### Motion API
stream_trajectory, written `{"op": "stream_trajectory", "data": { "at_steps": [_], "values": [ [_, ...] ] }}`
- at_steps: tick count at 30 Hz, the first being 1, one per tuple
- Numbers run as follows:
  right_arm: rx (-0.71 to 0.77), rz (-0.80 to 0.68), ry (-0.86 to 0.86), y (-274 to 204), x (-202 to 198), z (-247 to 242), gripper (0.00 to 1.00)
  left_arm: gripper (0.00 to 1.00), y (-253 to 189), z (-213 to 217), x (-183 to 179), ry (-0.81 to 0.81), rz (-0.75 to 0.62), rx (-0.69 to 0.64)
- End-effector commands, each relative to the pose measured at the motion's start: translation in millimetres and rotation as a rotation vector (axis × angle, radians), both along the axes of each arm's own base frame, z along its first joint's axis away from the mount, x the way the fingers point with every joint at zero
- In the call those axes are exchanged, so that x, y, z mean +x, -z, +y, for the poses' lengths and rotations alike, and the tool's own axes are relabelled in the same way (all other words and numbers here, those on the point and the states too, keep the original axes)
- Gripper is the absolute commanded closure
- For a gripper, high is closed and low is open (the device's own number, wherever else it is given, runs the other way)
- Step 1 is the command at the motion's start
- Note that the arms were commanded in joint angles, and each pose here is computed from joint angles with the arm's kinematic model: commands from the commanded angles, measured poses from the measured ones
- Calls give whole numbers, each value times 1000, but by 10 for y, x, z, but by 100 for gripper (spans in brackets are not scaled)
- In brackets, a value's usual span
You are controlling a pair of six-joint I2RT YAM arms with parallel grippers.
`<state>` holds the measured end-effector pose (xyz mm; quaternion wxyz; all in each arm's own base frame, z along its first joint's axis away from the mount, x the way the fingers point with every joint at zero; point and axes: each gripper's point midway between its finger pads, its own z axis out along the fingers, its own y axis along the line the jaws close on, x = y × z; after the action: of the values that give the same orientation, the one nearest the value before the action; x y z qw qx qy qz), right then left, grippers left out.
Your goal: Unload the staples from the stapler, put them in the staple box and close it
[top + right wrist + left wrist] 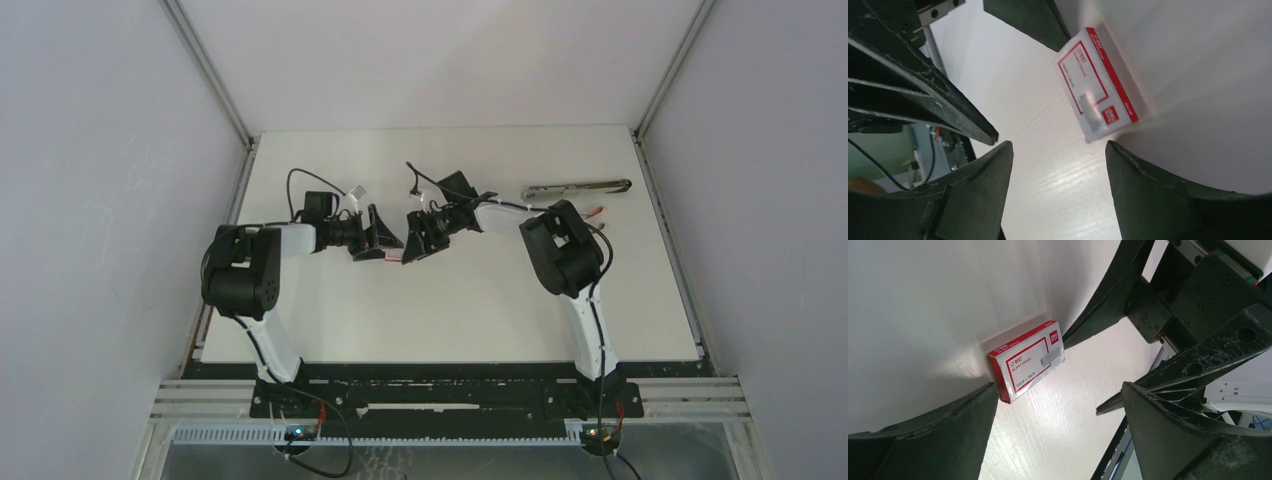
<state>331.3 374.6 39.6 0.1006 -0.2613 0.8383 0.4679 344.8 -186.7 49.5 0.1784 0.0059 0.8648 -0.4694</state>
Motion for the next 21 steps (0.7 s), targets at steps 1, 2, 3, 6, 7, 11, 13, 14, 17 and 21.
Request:
{"op": "stream_trajectory", "data": {
  "at_steps": [1,2,3,6,7,11,13,14,17,21],
  "values": [
    [-51,-160,8,-307,203,-314,31,0,124,-26,-53,4,30,36],
    [-61,-195,3,-366,221,-399,31,0,114,-44,-60,7,25,37],
    [-81,-228,7,-401,246,-502,31,0,102,-70,-69,12,21,38],
    [-132,-333,20,-535,299,-813,30,0,65,-186,-105,41,9,41],
    [-145,-376,12,-597,317,-902,29,0,55,-235,-116,53,4,42],
    [-200,-479,0,-787,302,-1190,29,0,30,-435,-124,90,-2,43],
    [-232,-522,11,-906,299,-1318,29,0,13,-535,-77,96,-9,39],
    [-234,-538,25,-968,306,-1378,29,0,4,-582,-40,98,-18,44],
    [-221,-556,72,-1131,286,-1548,29,0,3,-666,124,81,-44,71],
    [-218,-606,93,-1304,220,-1703,28,0,-25,-730,377,37,-73,85]
  ]
}}
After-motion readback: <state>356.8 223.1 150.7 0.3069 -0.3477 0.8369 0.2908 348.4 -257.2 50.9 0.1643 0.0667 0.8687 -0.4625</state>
